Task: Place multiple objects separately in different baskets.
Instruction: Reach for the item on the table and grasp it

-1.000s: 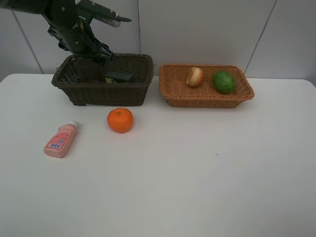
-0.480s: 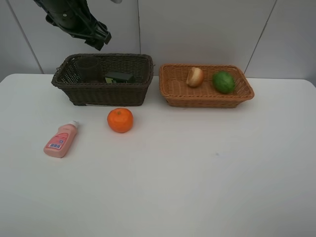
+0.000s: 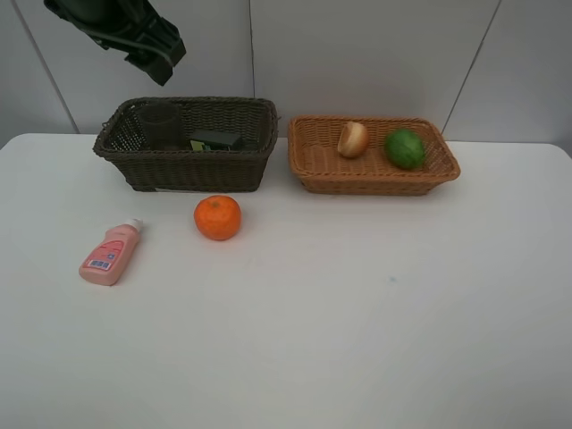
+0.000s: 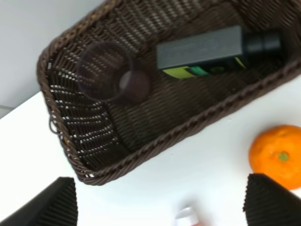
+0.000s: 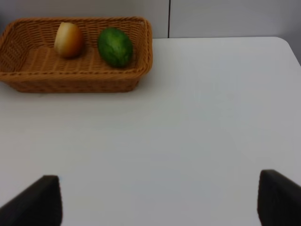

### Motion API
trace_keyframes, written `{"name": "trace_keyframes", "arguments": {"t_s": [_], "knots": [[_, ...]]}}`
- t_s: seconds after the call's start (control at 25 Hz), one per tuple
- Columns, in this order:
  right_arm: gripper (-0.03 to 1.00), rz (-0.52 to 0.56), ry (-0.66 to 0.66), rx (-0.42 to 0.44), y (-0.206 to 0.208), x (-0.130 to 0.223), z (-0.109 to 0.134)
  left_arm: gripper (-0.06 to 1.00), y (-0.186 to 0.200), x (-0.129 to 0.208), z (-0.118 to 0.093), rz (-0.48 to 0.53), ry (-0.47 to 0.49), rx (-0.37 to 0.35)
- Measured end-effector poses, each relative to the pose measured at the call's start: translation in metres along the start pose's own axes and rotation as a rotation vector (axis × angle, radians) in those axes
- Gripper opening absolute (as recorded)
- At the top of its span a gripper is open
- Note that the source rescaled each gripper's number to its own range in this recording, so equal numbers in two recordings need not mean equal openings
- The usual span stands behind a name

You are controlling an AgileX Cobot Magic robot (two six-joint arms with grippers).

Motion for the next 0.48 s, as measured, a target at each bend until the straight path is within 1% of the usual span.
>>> {"name": "trace_keyframes", "arguments": {"t_s": [0.28,0.4,0.48], "knots": [[0.83,0.0,0.0,0.0,0.0,0.0,0.0,0.92,0.016,0.008,-0.006,-0.018,-0.022,0.034],[0.83,0.0,0.0,0.0,0.0,0.0,0.0,0.92,0.016,0.015,-0.006,-0.007,-0.025,0.041],[0.83,0.0,0.0,0.0,0.0,0.0,0.0,0.92,0.015,0.021,-0.007,0.007,-0.048,0.042]]}}
Point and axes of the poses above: a point on each arm's last joint axis where the gripper is mounted, y pointing back along that axis away from the gripper, z along the wrist's bending axis when the last joint is at zero, x = y × z, the point moved 4 cm from there along -y, pointing out along that axis toward the gripper, and after that the axes turned 7 degrees about y, right-handed, at the moved point
